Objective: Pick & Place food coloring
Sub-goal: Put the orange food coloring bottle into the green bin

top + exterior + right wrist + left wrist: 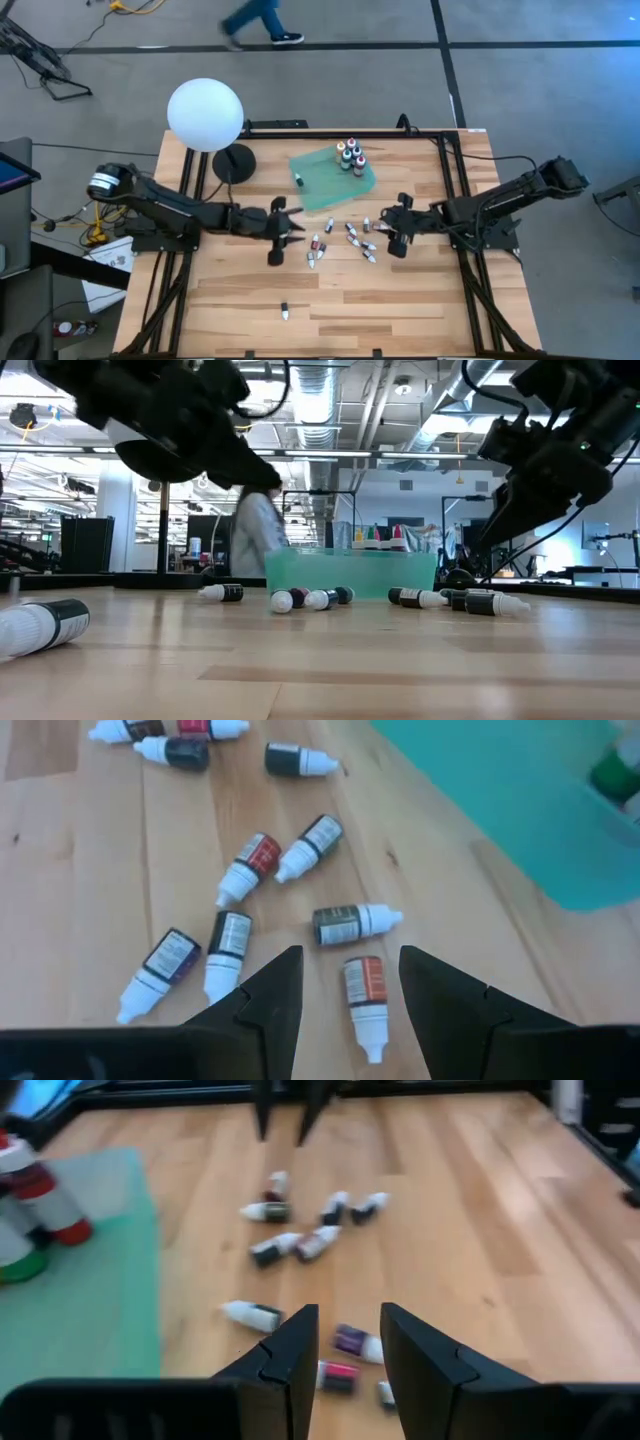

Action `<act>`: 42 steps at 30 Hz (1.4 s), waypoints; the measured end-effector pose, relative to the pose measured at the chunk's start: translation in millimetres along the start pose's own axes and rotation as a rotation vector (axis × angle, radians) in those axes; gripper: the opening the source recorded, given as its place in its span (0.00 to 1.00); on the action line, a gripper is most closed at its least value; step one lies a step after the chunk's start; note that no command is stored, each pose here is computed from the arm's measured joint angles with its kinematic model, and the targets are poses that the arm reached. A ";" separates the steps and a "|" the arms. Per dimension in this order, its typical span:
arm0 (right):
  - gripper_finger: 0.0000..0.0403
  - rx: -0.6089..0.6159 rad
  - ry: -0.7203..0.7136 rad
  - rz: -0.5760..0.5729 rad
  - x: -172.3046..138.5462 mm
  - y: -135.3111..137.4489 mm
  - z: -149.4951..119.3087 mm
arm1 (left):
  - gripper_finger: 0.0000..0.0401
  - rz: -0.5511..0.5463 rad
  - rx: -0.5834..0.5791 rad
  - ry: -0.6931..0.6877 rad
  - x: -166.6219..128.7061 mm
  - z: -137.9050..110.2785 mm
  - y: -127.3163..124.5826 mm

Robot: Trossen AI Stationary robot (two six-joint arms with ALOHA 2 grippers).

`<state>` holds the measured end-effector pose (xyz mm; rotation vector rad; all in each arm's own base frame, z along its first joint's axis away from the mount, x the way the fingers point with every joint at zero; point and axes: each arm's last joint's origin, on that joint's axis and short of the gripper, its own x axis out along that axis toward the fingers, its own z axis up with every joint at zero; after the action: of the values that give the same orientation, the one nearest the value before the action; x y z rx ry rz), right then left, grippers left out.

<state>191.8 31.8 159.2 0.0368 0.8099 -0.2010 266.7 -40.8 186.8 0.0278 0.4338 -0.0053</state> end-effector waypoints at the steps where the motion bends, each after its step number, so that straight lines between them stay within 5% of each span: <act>1: 0.39 0.003 0.006 0.009 0.4 -1.0 0.0 | 0.26 -0.008 0.010 0.000 -1.7 0.0 -5.6; 7: 0.39 -0.002 0.038 0.007 1.4 -3.0 -2.4 | 0.26 0.002 0.075 -0.010 -5.3 -0.5 -22.1; 27: 0.39 0.016 0.218 -0.066 45.4 -2.4 -21.3 | 0.26 0.004 0.079 0.003 -5.4 -1.9 -22.2; 42: 0.18 0.015 0.204 -0.045 44.2 1.0 -21.1 | 0.26 0.004 0.079 0.005 -5.4 -2.0 -22.2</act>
<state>206.6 27.8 112.6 0.0538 1.0136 -0.2487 260.7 -62.9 186.6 0.1065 0.4385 -0.0188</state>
